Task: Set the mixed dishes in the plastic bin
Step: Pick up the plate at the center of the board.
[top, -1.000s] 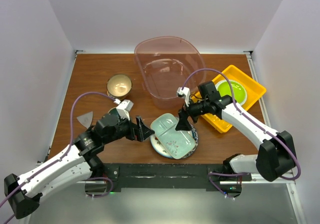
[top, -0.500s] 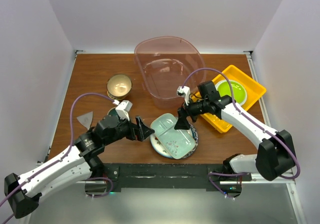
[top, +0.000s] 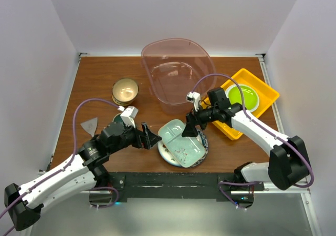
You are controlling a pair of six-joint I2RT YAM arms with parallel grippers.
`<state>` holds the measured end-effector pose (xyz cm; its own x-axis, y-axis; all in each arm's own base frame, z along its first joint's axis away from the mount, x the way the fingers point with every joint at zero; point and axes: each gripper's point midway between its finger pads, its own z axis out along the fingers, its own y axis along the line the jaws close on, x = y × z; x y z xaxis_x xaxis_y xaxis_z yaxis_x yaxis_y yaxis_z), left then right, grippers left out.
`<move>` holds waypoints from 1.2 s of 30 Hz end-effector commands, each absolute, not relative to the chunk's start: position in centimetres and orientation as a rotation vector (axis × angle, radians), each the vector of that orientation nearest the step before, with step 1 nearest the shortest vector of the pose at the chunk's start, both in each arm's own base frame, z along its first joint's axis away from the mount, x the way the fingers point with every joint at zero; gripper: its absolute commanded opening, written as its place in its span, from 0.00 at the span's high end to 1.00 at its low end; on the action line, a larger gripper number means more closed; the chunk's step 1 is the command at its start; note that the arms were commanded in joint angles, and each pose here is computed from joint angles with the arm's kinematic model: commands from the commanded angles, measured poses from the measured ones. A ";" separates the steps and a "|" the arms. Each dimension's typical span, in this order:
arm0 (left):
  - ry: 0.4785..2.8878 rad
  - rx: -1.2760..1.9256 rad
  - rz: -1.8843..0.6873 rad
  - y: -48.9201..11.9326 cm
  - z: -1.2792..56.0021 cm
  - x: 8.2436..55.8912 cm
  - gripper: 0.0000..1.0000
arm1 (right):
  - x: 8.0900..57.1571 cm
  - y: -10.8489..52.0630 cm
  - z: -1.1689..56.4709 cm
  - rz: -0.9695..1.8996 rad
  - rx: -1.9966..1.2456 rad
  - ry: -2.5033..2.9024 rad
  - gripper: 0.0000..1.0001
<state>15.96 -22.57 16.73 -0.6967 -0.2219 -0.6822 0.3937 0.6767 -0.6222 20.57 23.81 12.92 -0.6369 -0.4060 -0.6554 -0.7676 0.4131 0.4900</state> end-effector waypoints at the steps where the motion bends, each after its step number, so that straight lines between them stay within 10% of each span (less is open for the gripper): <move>1: 2.067 0.114 -1.036 -22.8 17.7 16.3 0.00 | 21.5 24.2 13.5 1.097 -0.919 2.228 0.06; 36: 2.066 0.103 -0.996 -22.3 17.1 16.7 0.00 | 21.4 24.5 12.2 1.141 -0.807 2.304 0.09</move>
<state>16.23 -22.13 16.22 -0.6874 -0.2320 -0.6882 0.3793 0.6934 -0.6126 21.33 24.12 12.42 -0.7226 -0.3171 -0.6143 -0.6788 0.4938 0.5436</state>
